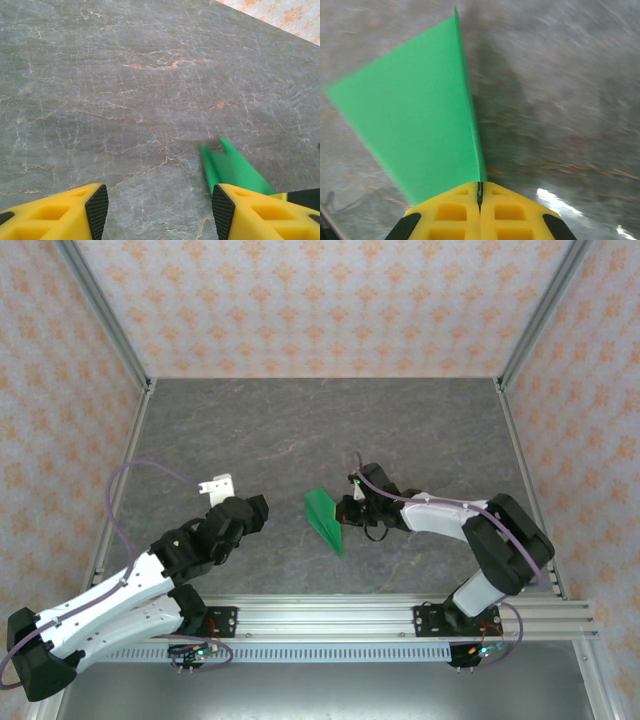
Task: Fold a paper plane with a square sheet of paper (fold left side to right side)
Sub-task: Turn over the paper plane at the center of the table, then pick up the paper plane at the center of the table.
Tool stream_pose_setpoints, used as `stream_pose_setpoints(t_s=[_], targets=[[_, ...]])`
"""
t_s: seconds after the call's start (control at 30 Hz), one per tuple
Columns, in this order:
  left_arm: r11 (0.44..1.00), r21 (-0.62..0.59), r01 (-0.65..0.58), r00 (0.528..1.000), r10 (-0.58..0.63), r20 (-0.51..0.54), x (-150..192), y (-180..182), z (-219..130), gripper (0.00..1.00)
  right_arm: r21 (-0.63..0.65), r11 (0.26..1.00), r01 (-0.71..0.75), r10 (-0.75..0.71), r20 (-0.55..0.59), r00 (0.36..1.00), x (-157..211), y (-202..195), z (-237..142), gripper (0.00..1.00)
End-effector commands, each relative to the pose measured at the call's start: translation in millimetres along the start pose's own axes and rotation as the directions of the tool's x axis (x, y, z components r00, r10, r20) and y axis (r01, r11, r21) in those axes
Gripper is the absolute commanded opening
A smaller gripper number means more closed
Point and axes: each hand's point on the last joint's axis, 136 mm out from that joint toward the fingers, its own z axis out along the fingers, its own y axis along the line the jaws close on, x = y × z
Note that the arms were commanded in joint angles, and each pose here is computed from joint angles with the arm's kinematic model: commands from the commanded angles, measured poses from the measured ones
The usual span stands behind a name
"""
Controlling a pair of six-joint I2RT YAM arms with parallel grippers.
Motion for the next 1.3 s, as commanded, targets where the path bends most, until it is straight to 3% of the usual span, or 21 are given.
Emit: stream_pose_setpoints(t_s=[0.0,0.2,0.37,0.53,0.73,1.0,1.27], targets=[[0.999,-0.027,0.032,0.999,-0.031,0.045,-12,6,-3,0.60,-0.051,0.997,0.051,-0.048,0.062,0.997,-16,18,-11,0.18],[1.000,-0.018,0.026,0.998,-0.025,0.049,-13,3,-3,0.61,0.203,0.972,0.118,-0.137,0.080,0.987,-23,-8,-54,0.35],[1.000,0.009,0.013,0.999,-0.013,0.050,-15,-3,-3,0.63,0.269,0.925,0.269,-0.283,0.015,0.959,-9,11,-88,0.42],[0.993,0.117,-0.002,1.000,-0.002,0.030,-12,-25,-2,0.67,0.249,0.897,0.365,-0.340,-0.137,0.930,20,19,-72,0.44],[0.985,0.167,-0.038,0.999,0.036,0.014,-12,-35,-5,0.73,0.266,0.869,0.417,-0.357,-0.248,0.901,35,17,-45,0.46],[0.985,0.169,-0.047,0.999,0.047,0.006,-10,-35,-5,0.79,0.274,0.856,0.440,-0.357,-0.302,0.884,36,13,-22,0.45],[0.985,0.164,-0.051,0.999,0.050,0.008,-10,-34,-5,0.80,0.296,0.848,0.440,-0.351,-0.311,0.883,34,9,-11,0.34]])
